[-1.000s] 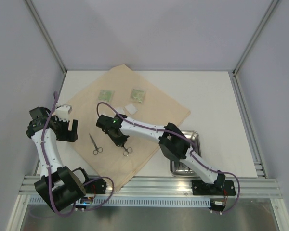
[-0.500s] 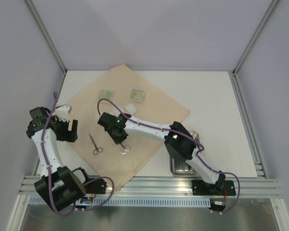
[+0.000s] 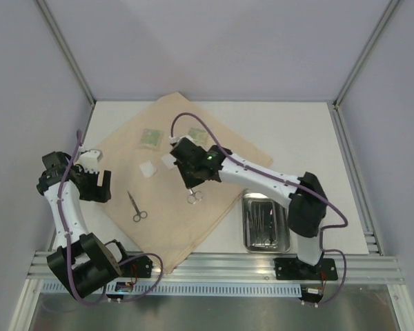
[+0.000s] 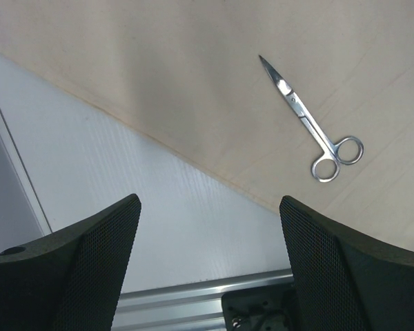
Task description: Prepare the surgical pack
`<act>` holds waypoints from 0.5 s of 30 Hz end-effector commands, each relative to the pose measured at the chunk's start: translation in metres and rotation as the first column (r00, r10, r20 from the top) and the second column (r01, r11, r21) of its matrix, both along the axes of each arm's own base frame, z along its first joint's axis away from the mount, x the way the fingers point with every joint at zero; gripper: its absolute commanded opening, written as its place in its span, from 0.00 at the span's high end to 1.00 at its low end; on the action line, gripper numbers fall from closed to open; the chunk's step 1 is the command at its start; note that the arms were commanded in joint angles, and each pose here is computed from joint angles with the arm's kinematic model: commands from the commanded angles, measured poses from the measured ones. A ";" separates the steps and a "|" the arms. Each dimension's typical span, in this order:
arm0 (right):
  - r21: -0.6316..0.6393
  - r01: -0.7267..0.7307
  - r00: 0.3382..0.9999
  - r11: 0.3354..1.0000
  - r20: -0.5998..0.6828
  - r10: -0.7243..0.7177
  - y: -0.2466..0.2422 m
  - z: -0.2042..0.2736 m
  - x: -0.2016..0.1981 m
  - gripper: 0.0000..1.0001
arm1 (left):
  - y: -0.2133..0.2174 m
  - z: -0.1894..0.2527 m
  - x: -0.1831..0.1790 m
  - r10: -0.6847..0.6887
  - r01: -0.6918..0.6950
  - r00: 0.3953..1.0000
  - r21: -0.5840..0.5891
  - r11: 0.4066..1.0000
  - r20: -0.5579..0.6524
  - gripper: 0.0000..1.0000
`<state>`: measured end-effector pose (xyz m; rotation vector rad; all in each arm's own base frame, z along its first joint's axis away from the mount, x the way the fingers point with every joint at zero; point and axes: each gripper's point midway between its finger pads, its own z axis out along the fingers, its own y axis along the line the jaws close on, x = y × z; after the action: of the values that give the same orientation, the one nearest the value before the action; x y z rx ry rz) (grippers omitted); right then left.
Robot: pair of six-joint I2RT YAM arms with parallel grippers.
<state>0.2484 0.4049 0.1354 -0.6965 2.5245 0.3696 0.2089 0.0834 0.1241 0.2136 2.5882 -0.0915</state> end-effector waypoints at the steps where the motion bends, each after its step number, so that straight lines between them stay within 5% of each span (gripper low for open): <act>1: 0.016 0.145 0.989 0.989 0.028 -0.145 -0.061 0.023 0.001 1.00 | 0.003 0.013 0.010 -0.021 0.021 0.999 0.000 1.000 0.040 0.08; 9: -0.124 0.422 0.891 0.898 -0.125 -0.436 -0.208 -0.049 -0.064 0.99 | 0.000 0.022 0.016 -0.049 0.050 0.996 -0.008 0.999 0.079 0.08; 15: -0.141 0.550 0.805 0.823 -0.173 -0.568 -0.262 -0.070 -0.086 1.00 | -0.003 0.028 0.017 -0.077 0.078 0.993 -0.008 0.997 0.092 0.08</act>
<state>0.1629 0.1505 0.0611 -0.0466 2.8364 0.0718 0.2204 0.0821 0.1385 0.2501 2.5395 -0.1144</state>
